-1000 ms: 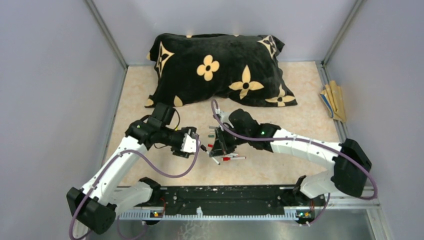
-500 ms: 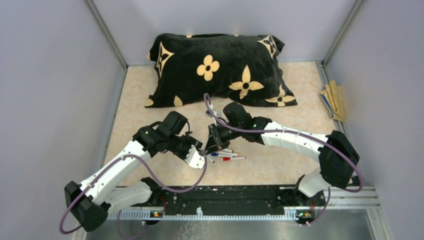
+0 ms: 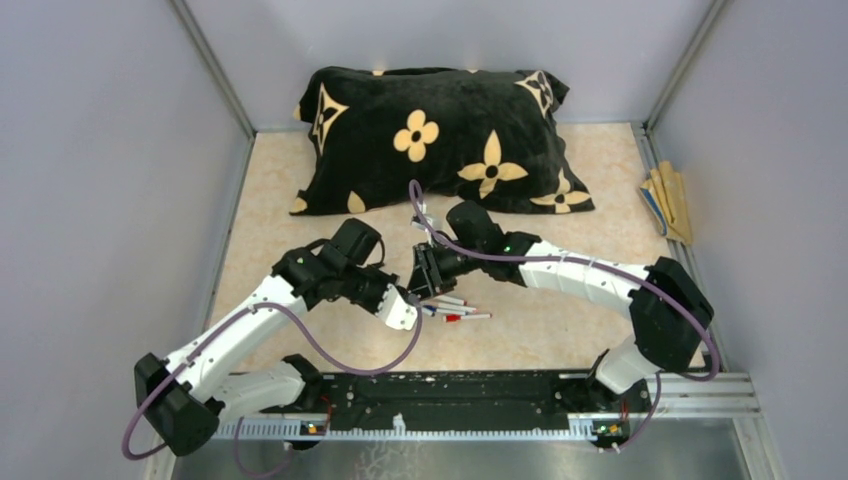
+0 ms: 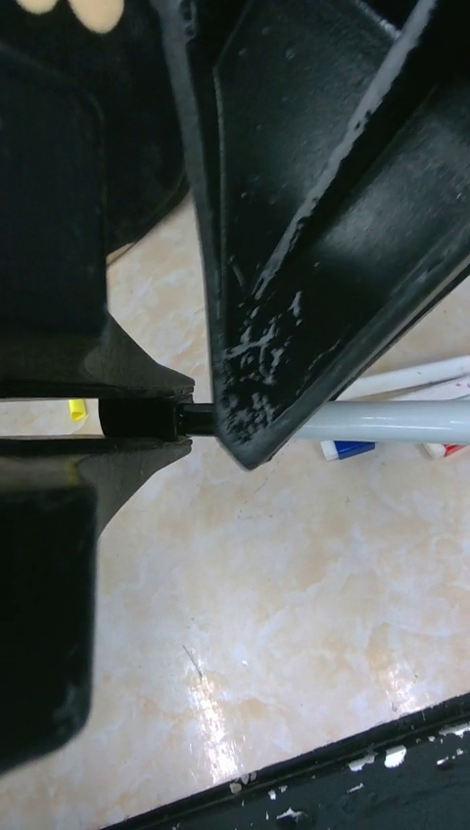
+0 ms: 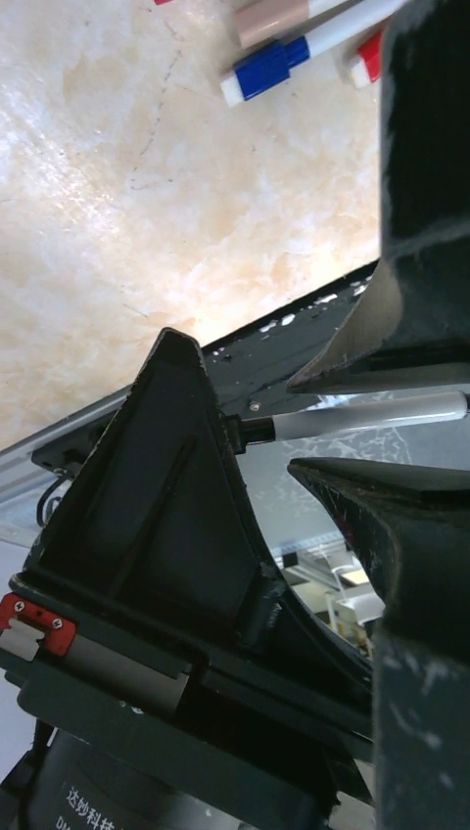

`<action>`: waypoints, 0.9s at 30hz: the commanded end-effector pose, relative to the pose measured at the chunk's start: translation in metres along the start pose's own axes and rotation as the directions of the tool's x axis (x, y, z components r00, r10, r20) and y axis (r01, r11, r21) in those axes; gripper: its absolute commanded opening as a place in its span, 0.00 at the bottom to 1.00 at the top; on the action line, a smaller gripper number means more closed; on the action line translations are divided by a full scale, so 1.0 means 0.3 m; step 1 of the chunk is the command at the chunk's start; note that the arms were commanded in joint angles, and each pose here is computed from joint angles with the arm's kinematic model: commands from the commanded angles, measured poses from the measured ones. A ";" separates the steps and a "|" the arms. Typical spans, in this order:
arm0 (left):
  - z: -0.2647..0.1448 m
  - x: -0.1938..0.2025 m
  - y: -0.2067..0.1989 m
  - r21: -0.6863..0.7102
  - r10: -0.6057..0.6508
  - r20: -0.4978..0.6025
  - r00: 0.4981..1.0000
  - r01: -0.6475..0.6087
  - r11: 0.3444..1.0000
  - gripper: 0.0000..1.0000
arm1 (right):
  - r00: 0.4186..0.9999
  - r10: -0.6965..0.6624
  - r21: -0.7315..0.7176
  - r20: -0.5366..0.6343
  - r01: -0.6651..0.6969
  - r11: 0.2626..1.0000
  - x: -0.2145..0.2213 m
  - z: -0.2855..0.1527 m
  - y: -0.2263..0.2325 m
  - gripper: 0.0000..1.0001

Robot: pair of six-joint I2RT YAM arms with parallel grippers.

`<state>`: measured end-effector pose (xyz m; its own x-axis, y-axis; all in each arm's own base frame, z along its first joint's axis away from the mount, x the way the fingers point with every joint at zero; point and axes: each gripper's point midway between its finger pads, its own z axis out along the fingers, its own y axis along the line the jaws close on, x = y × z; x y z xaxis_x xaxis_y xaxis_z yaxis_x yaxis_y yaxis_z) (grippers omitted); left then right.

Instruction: Open the pen caps

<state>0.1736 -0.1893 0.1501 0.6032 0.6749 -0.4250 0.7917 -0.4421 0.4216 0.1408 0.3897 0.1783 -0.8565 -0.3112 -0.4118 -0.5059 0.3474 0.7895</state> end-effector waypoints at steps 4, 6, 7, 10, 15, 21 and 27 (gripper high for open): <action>-0.010 0.000 0.043 -0.037 -0.039 -0.023 0.999 0.039 0.999 0.00 | 0.998 -0.009 -0.051 0.065 0.012 0.999 -0.051 0.023 0.024 0.33; -0.012 0.002 0.053 -0.056 -0.040 -0.027 0.999 0.038 0.998 0.00 | 0.998 -0.007 -0.050 0.062 0.010 0.999 -0.049 0.025 0.019 0.30; -0.013 0.005 0.057 -0.067 -0.039 -0.031 0.999 0.037 0.997 0.00 | 0.998 -0.009 -0.049 0.061 0.012 0.999 -0.047 0.024 0.018 0.27; -0.017 0.031 0.067 -0.100 -0.028 -0.069 0.997 0.021 0.995 0.00 | 0.999 -0.006 -0.042 0.052 0.008 0.999 -0.032 0.020 0.011 0.12; -0.011 0.100 0.073 -0.118 -0.029 -0.167 0.986 0.009 0.993 0.00 | 1.000 -0.002 -0.007 0.020 0.002 1.000 0.007 0.000 -0.018 0.02; 0.001 0.174 0.080 -0.127 -0.049 -0.238 0.970 0.019 0.992 0.00 | 1.000 0.003 0.010 0.013 -0.003 1.000 0.036 -0.044 -0.042 0.00; -0.023 0.345 0.109 -0.164 -0.105 -0.307 0.946 0.056 0.985 0.00 | 0.999 0.031 0.053 0.030 -0.032 0.998 0.070 -0.117 -0.100 0.00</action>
<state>0.2149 -0.1944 0.1429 0.5929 0.7114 -0.3773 0.7718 -0.3684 0.5182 0.1740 0.3793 0.1680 -0.8414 -0.1982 -0.5028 -0.5383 0.3896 0.7473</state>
